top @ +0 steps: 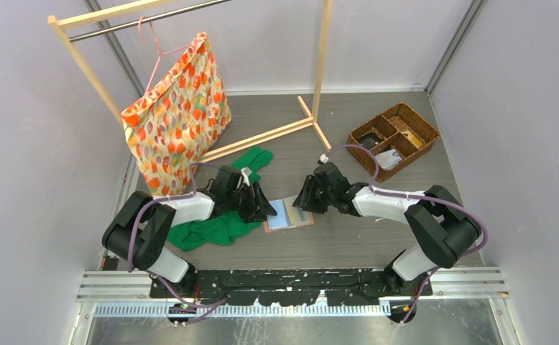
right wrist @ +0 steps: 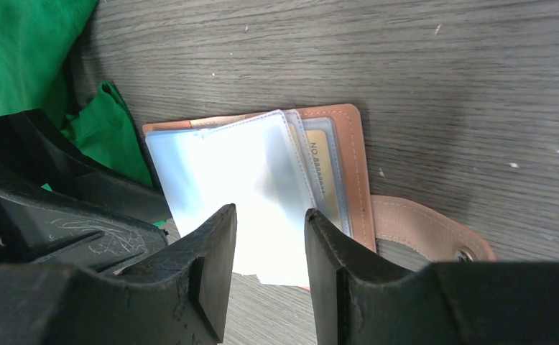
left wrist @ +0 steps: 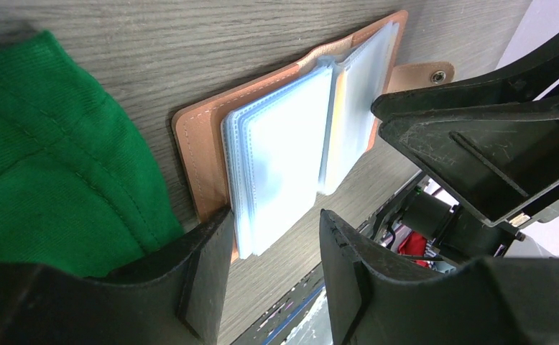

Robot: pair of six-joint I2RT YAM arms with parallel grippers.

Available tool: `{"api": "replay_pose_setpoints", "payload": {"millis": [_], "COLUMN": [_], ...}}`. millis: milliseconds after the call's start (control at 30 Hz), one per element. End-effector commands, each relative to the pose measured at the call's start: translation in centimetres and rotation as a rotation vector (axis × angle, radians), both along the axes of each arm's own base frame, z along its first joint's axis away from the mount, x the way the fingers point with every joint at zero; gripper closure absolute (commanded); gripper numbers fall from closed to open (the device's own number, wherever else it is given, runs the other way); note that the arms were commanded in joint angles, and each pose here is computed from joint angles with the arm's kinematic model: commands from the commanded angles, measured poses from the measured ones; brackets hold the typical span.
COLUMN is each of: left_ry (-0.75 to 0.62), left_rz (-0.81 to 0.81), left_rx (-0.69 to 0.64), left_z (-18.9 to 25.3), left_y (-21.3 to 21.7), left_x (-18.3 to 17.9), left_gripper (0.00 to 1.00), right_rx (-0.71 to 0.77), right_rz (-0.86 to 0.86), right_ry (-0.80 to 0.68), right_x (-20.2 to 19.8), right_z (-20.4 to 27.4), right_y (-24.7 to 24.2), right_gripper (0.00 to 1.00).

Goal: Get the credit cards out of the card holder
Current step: Remove the credit card from the card holder.

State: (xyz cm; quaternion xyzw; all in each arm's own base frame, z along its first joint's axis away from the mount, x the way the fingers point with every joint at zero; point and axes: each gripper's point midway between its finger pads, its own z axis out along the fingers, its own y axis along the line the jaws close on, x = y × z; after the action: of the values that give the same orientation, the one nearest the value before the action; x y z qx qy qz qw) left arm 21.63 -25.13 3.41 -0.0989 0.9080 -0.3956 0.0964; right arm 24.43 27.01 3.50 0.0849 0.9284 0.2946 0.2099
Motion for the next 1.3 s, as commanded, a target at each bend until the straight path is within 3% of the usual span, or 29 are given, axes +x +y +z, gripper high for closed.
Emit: {"api": "replay_pose_setpoints", "payload": {"millis": [0,300,900,1267], "left_ry": [-0.008,-0.010,-0.012,-0.008], "left_rz": [0.007,0.000,-0.005,-0.006], "left_rx": [0.109,0.140,0.155,0.149], "left_z": [-1.9,-1.7,-1.9,-1.9], "left_y": [1.4,1.8,2.1,2.0], "left_x": [0.1,0.0,-0.1,-0.1], "left_gripper": [0.50,0.51,0.51,0.51], "right_rx": [-0.012,-0.070,-0.029,0.148], "right_rz": [0.048,-0.026,0.034,0.099], "right_ry": [0.027,-0.047,0.010,0.000], "right_x": [-0.7,0.6,-0.7,-1.3], "right_z": [-0.1,1.3,-0.4,1.7], "right_y": [0.3,-1.4,0.3,3.5], "right_gripper": [0.55,0.54,0.54,0.55]}}
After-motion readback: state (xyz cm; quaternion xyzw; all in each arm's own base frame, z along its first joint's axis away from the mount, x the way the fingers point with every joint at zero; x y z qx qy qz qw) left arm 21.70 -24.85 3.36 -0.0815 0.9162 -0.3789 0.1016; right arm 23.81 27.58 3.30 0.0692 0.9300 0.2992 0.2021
